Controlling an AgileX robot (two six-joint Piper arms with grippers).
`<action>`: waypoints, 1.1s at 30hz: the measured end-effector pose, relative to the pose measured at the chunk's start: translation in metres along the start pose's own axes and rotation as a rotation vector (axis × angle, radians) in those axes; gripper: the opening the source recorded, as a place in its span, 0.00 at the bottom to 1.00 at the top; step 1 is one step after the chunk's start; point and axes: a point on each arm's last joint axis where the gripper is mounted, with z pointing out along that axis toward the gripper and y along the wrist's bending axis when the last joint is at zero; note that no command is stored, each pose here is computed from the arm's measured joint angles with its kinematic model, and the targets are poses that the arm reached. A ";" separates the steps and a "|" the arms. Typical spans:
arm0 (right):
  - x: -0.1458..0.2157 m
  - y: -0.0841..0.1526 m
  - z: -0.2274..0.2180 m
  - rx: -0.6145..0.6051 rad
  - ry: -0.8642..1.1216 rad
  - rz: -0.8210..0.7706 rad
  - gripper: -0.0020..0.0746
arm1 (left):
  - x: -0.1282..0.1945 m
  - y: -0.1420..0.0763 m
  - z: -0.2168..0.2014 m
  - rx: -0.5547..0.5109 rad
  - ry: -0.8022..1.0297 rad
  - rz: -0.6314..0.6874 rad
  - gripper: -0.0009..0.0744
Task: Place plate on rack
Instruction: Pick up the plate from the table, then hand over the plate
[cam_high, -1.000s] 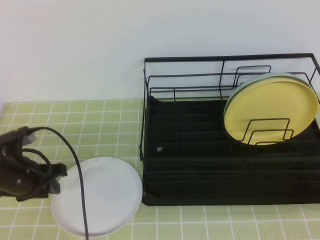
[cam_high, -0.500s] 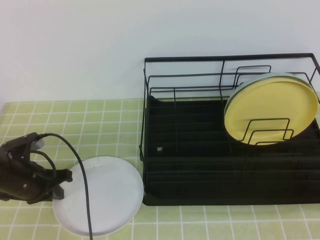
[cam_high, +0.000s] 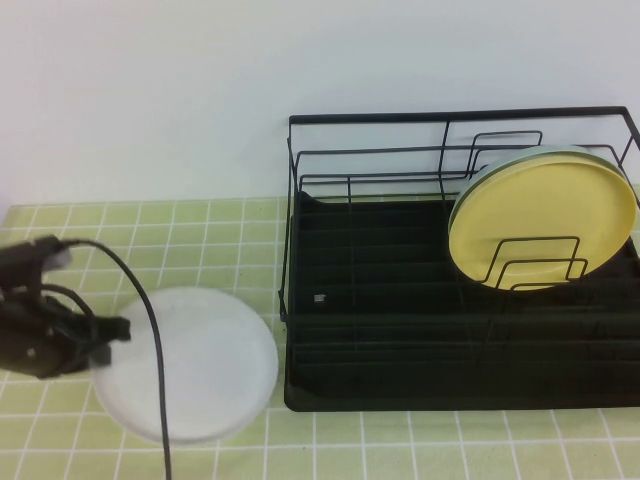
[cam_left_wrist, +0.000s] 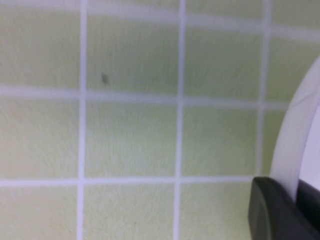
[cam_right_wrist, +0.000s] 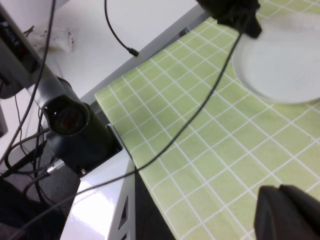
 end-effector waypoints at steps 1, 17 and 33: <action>0.000 0.000 0.000 0.000 0.000 0.000 0.02 | -0.002 -0.002 -0.007 0.002 -0.024 0.007 0.01; -0.010 0.007 -0.001 -0.082 -0.111 0.053 0.02 | -0.004 -0.045 -0.147 0.160 -0.452 0.095 0.01; -0.033 -0.026 0.000 0.124 -0.348 0.273 0.31 | 0.022 -0.102 -0.167 0.599 -0.354 0.200 0.01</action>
